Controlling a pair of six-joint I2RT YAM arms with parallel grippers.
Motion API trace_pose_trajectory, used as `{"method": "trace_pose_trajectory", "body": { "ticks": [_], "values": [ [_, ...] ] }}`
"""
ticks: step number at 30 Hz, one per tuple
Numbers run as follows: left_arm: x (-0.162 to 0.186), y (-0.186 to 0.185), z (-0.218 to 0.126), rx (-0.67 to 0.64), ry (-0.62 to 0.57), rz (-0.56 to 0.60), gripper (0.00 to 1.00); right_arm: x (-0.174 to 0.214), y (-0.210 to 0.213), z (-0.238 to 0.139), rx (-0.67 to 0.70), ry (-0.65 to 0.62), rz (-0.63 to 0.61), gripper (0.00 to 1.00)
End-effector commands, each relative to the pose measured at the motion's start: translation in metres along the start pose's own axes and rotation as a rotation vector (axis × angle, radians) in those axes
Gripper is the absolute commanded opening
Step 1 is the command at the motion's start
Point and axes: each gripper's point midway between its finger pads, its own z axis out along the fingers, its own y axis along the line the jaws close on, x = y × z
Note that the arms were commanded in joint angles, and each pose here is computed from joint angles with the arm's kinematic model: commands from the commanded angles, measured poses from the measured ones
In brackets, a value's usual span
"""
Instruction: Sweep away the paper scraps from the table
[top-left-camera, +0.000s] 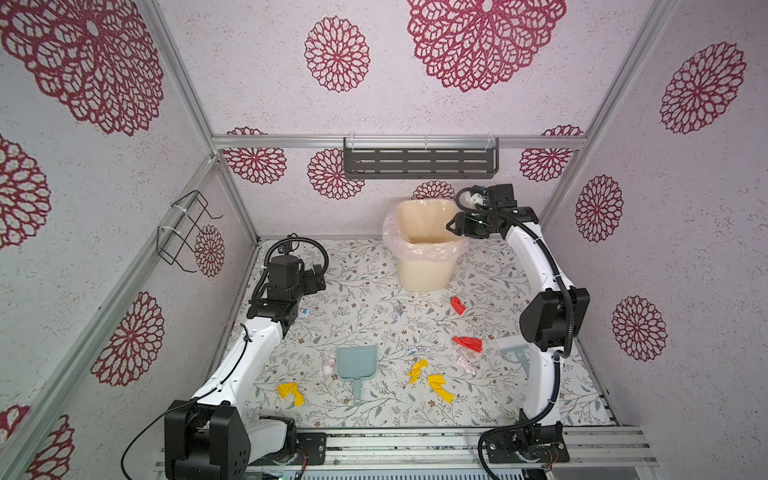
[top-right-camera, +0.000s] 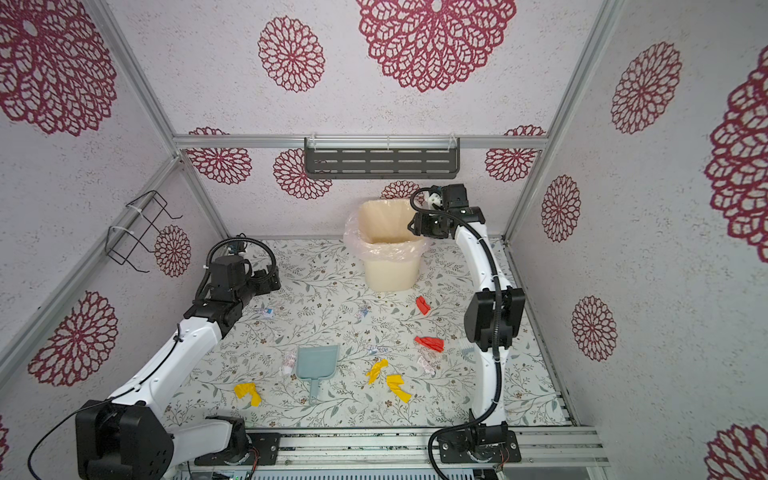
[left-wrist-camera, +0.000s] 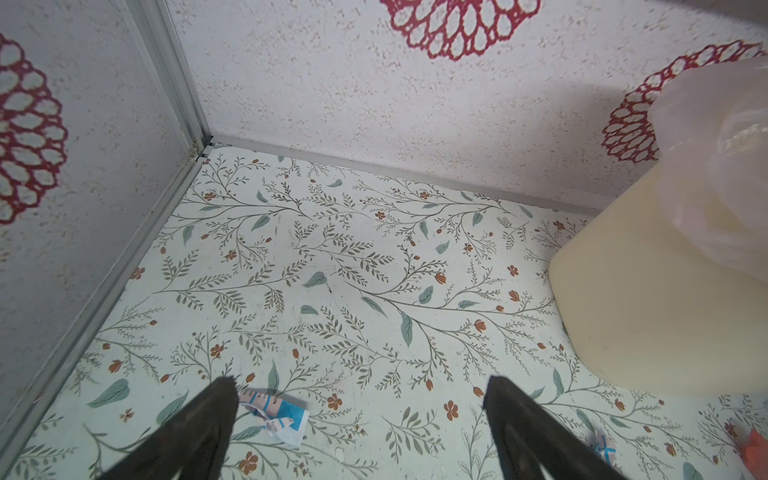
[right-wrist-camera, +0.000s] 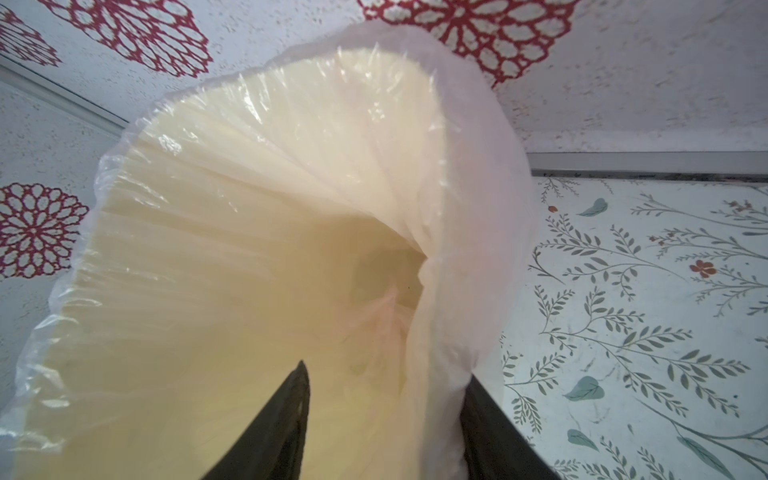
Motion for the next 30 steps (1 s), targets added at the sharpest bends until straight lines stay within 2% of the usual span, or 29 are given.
{"method": "trace_pose_trajectory", "body": {
  "ticks": [1, 23, 30],
  "values": [
    [-0.002, 0.000, -0.009, 0.003, -0.017, 0.004, 0.97, 0.004, 0.034, 0.005, -0.082, 0.018, -0.058, 0.57],
    [-0.001, 0.017, -0.044, -0.050, -0.043, 0.013, 0.97, 0.042, 0.144, 0.048, -0.295, 0.103, -0.179, 0.55],
    [-0.003, 0.025, -0.063, -0.073, -0.068, 0.002, 0.97, 0.045, 0.171, 0.056, -0.343, 0.091, -0.193, 0.56]
  ]
}}
